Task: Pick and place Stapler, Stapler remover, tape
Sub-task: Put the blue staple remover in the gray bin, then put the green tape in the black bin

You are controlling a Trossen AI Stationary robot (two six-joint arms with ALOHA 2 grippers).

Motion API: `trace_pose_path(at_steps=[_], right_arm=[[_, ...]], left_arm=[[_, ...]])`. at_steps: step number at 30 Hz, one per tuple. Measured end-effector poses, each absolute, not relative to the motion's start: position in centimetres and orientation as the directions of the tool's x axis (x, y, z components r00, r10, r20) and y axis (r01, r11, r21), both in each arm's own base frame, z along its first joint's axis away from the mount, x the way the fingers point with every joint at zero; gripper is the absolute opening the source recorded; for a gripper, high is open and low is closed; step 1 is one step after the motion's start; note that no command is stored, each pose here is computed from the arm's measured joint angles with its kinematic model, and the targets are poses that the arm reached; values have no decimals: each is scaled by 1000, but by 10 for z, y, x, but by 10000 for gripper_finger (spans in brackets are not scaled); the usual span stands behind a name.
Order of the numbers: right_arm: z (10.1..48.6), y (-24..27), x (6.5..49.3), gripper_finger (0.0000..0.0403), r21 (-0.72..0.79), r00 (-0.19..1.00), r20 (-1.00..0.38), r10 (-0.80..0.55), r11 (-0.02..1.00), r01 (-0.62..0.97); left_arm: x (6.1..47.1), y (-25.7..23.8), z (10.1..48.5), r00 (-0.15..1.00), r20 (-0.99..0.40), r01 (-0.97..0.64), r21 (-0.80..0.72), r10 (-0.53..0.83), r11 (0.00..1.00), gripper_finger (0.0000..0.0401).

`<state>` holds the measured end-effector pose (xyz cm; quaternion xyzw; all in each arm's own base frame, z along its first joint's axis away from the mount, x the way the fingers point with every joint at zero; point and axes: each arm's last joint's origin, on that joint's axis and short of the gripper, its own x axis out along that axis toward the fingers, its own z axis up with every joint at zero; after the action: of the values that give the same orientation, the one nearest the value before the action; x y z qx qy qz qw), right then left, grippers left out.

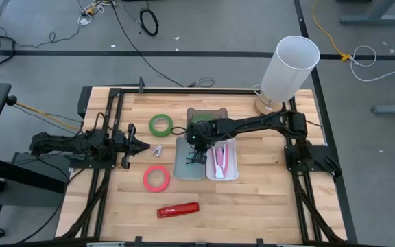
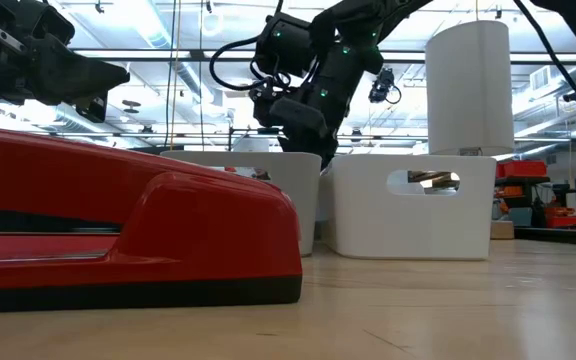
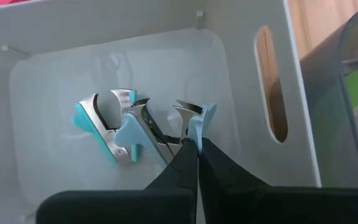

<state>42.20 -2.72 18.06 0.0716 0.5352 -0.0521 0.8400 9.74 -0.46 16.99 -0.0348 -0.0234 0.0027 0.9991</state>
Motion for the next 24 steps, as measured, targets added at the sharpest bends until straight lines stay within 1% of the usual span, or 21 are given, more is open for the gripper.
trace_pose_path(at_steps=[6, 12, 16, 24], right_arm=[[181, -27, 422, 5, 64, 422, -906, -11, 984, 164], [180, -27, 422, 31, 64, 417, -909, -11, 984, 166], [180, -27, 421, 59, 63, 410, -912, -11, 984, 166], [187, -27, 419, 135, 62, 391, -920, -9, 983, 171]], left_arm=[[97, -5, 170, 999, 47, -4, -70, 7, 998, 28], [97, -5, 170, 999, 47, -4, -70, 8, 998, 28], [97, -5, 170, 999, 47, -4, -70, 8, 998, 28], [97, -5, 170, 999, 47, -4, -70, 7, 998, 28]])
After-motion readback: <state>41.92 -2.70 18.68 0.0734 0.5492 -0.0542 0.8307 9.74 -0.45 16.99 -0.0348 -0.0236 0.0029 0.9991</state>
